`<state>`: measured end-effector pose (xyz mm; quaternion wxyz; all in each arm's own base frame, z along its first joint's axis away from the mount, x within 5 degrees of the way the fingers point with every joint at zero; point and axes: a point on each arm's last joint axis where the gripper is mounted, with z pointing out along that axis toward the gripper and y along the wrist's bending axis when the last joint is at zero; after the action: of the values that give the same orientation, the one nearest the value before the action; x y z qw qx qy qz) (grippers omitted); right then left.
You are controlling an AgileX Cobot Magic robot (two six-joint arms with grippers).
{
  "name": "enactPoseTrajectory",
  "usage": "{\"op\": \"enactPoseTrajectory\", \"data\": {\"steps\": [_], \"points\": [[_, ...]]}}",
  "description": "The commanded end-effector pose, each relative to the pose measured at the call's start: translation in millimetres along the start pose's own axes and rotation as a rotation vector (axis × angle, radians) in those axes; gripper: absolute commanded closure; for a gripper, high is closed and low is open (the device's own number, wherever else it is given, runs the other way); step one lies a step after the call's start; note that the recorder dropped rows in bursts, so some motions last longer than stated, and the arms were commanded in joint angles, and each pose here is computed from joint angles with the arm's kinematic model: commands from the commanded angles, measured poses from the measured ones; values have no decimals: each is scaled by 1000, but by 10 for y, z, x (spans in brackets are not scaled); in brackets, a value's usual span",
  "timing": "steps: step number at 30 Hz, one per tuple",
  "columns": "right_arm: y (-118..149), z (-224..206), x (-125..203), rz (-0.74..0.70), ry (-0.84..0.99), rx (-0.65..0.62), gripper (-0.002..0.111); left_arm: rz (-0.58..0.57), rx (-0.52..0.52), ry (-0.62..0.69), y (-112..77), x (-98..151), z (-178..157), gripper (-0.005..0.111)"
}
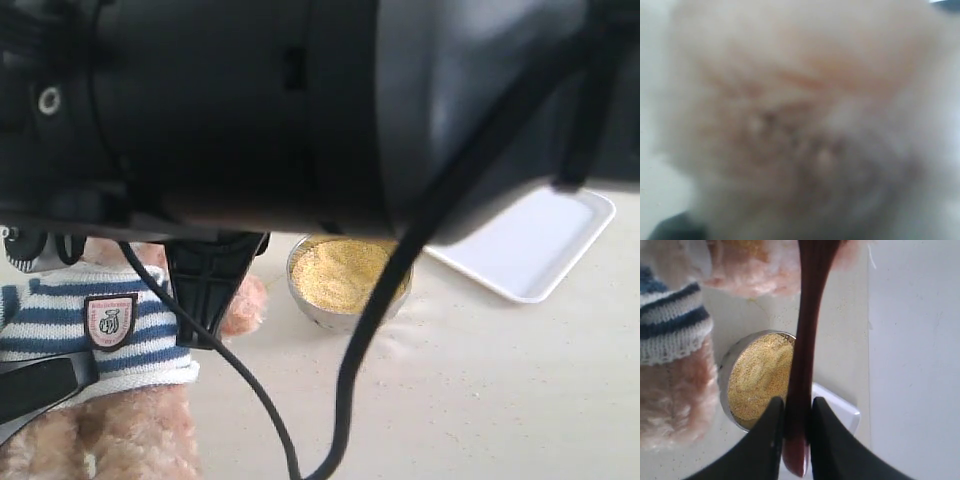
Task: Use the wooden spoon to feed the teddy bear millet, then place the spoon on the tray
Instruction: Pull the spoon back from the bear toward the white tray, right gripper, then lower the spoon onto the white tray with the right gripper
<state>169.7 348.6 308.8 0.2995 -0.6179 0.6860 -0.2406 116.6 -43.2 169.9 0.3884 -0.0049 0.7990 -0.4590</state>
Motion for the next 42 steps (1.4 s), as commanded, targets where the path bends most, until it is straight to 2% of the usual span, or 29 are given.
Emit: {"op": "enactPoseTrajectory", "data": {"steps": [1,8,13,18,24,28,32,35,42], "points": [[-34,-57,19,69,-15,-14,108,-2,18,-12,-16,2,-3,102],[-320,-141,280,397,-11,-155,108,-2,20,-13,-17,2,-3,102],[-502,-163,652,571,31,-155,108,-2,20,-13,-17,2,-3,102],[-385,-88,1131,700,143,-164,108,-2,20,-13,-17,2,-3,102],[-185,42,1581,960,76,-217,108,-2,20,-13,-17,2,-3,102],[-101,146,1865,1125,60,-209,108,-2,20,-13,-17,2,-3,102],[-16,310,2121,1182,101,-194,108,-2,20,-13,-17,2,-3,102],[32,453,2273,1170,134,-185,108,-2,20,-13,-17,2,-3,102],[-228,635,2470,1268,19,-116,108,-2,20,-13,-17,2,-3,102]]}}
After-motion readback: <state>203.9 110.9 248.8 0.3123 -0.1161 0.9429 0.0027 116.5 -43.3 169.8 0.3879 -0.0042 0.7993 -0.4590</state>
